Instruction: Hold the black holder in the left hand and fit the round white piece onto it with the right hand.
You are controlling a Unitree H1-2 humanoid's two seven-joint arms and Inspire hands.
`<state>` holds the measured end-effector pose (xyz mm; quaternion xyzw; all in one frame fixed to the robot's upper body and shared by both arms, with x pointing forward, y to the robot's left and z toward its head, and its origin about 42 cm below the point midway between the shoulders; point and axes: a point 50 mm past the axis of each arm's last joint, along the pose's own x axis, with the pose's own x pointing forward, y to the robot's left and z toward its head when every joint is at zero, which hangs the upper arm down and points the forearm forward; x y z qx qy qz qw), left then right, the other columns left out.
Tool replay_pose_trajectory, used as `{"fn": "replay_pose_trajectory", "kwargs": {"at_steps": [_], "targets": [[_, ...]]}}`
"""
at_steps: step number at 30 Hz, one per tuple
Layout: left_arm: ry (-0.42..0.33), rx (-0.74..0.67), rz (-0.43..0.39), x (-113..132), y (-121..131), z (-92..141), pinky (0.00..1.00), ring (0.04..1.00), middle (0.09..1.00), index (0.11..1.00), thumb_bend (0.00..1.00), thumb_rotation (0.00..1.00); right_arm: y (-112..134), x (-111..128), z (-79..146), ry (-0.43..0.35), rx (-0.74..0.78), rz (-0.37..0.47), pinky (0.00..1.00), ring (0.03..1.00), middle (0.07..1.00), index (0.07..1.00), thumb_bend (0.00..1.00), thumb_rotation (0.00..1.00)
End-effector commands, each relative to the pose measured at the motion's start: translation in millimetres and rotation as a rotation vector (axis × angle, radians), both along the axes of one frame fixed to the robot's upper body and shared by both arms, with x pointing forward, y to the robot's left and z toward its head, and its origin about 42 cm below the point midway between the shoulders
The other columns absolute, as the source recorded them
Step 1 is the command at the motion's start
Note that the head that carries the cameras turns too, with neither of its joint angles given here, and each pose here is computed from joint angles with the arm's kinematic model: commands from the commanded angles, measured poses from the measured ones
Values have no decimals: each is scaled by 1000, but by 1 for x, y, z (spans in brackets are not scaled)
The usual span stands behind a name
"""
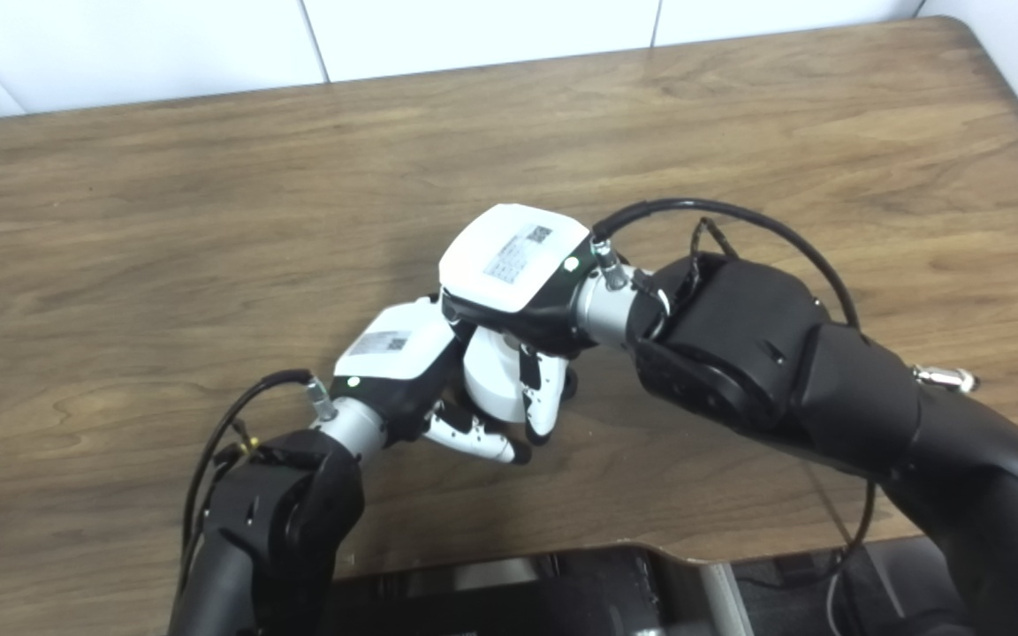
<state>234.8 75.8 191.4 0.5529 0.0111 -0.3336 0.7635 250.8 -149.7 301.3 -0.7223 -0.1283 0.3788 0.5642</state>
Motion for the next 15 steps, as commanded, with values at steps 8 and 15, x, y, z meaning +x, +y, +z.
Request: {"fn": "replay_pose_trajectory", "kwargs": {"at_steps": [8, 15], "targets": [[72, 84, -14, 3, 2, 9, 1000, 1000, 1000, 986, 1000, 380, -9, 7, 7, 59, -36, -59, 814, 912, 815, 701, 1000, 322], [105, 131, -23, 4, 7, 18, 1000, 1000, 1000, 1000, 1000, 354, -9, 9, 6, 69, -30, -69, 831, 910, 813, 703, 1000, 313]]}}
